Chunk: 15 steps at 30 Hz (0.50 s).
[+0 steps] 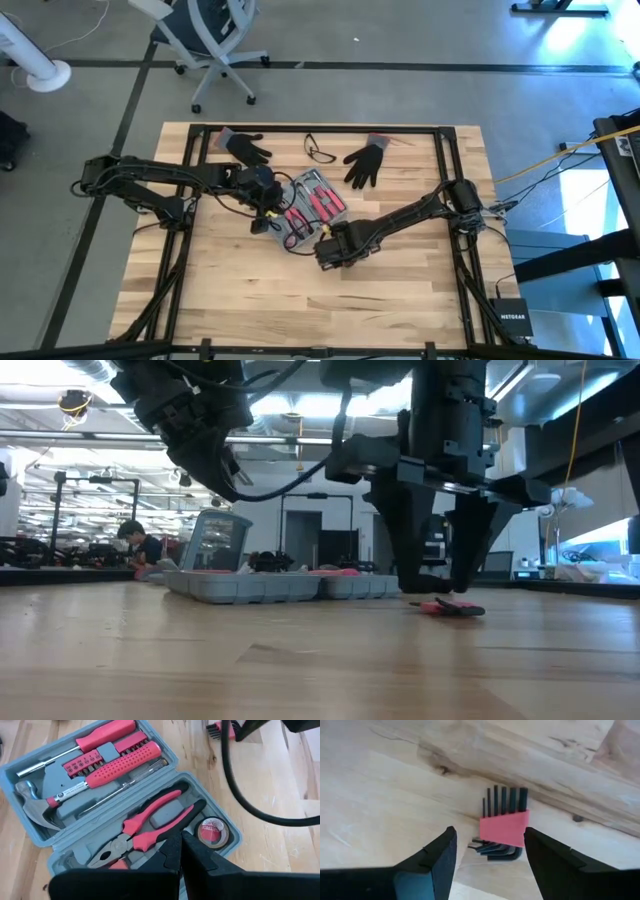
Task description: Prefit tool cases
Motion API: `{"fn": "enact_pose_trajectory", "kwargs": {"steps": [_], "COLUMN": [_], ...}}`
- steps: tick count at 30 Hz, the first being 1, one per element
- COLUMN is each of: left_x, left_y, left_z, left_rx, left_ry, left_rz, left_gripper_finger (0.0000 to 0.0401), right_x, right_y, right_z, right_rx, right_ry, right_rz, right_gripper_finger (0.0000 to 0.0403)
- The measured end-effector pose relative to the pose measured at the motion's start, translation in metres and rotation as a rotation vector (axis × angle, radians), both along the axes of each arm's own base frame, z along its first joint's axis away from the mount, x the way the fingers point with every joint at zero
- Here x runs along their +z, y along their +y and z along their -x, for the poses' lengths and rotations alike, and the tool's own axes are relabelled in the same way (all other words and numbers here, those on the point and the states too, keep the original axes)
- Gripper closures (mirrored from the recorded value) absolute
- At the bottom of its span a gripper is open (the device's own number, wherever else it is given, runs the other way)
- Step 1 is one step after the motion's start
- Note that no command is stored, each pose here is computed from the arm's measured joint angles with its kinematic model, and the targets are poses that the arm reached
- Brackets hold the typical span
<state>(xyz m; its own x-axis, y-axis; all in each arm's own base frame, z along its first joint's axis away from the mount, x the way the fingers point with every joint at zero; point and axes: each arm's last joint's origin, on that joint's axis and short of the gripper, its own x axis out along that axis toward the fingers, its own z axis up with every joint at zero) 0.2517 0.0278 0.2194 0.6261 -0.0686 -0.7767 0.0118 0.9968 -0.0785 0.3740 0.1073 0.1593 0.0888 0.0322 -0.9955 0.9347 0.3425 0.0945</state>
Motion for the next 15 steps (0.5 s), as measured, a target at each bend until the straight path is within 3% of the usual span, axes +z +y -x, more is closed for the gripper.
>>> {"fn": "enact_pose_trajectory", "kwargs": {"steps": [9,15], "left_x": [0.000,0.000], "left_y": [0.000,0.000], "left_z": [0.000,0.000], "left_rx": [0.023,0.043], "left_ry": [0.002,0.005], "left_rz": [0.020,0.039], "left_gripper_finger": [0.0401,0.0401], "right_x": [-0.002,-0.020], "right_y": [-0.003,0.000], "right_z": [0.001,0.008], "right_rx": [-0.002,-0.040], "right_ry": [0.021,0.046], "right_rz": [0.022,0.013], "right_gripper_finger": [0.0182,0.0182]}}
